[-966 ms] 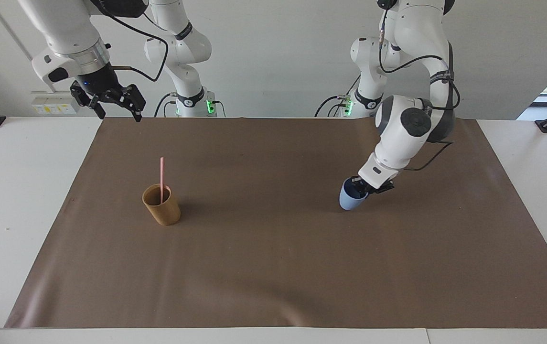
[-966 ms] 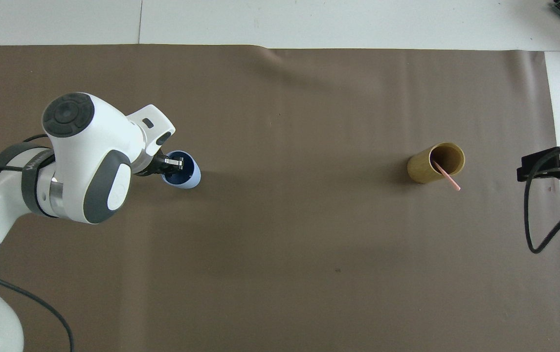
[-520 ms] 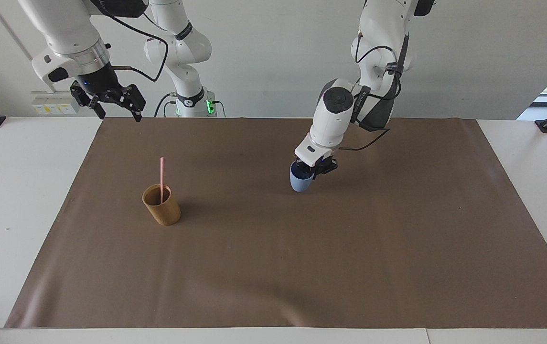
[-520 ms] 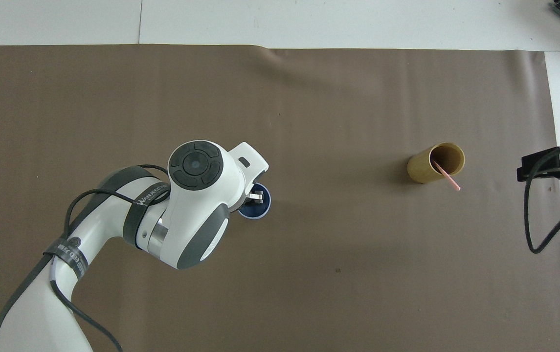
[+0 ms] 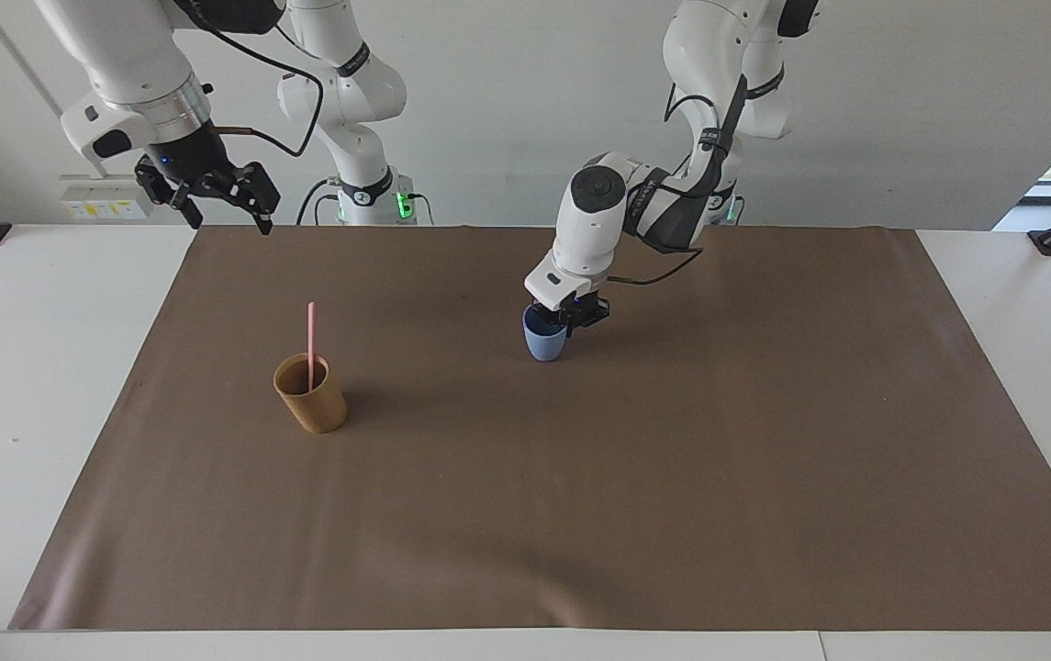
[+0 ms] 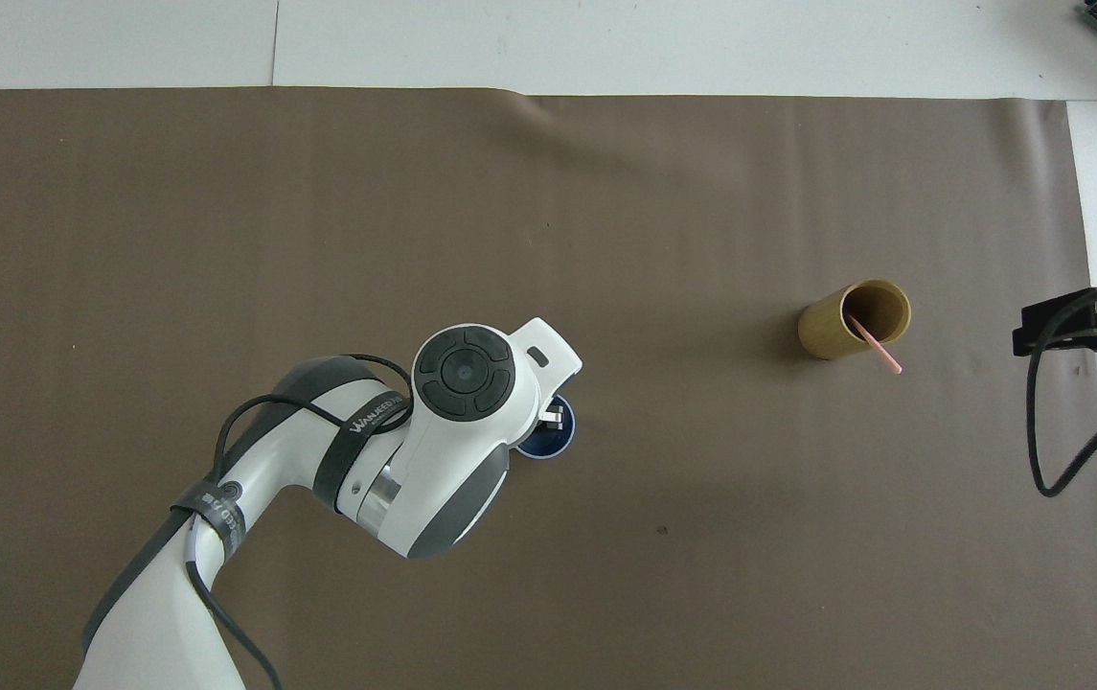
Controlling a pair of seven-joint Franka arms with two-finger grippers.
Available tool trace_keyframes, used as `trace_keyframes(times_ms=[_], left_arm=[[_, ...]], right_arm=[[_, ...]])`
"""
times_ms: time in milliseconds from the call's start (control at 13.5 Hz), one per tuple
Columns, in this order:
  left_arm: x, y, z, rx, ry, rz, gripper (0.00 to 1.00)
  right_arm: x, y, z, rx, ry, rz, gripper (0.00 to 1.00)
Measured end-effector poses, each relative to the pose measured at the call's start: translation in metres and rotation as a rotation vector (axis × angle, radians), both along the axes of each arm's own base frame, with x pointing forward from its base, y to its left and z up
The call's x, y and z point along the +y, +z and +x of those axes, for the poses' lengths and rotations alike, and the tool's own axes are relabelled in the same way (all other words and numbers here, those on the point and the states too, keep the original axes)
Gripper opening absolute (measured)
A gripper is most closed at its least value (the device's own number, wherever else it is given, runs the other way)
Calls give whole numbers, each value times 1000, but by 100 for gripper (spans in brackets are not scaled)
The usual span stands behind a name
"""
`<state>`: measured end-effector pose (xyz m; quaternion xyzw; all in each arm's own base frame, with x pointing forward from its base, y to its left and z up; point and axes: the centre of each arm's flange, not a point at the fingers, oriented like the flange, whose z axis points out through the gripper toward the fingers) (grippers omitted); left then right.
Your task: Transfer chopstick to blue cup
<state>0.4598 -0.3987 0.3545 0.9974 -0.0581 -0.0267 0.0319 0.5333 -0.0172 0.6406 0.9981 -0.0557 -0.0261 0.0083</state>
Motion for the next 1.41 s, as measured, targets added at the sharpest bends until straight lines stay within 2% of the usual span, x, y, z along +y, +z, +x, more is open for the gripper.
trace_keyframes(times_ms=[223, 297, 372, 520, 669, 966, 1115, 1412], left_arm=[[6, 11, 9, -28, 17, -17, 53], [12, 25, 14, -48, 31, -30, 63], [22, 45, 21, -74, 51, -46, 79], [52, 89, 34, -125, 90, -73, 100], [101, 138, 43, -154, 65, -70, 100], [196, 206, 65, -207, -37, -52, 100], [234, 232, 74, -187, -52, -36, 100], [295, 292, 78, -172, -43, -20, 100]], right_arm=[[0, 0, 0, 0, 0, 0, 100], [0, 0, 0, 0, 0, 0, 100], [0, 0, 0, 0, 0, 0, 100], [0, 0, 0, 0, 0, 0, 100], [0, 0, 0, 0, 0, 0, 100], [0, 0, 0, 0, 0, 0, 100], [0, 0, 0, 0, 0, 0, 100], [0, 0, 0, 0, 0, 0, 100]])
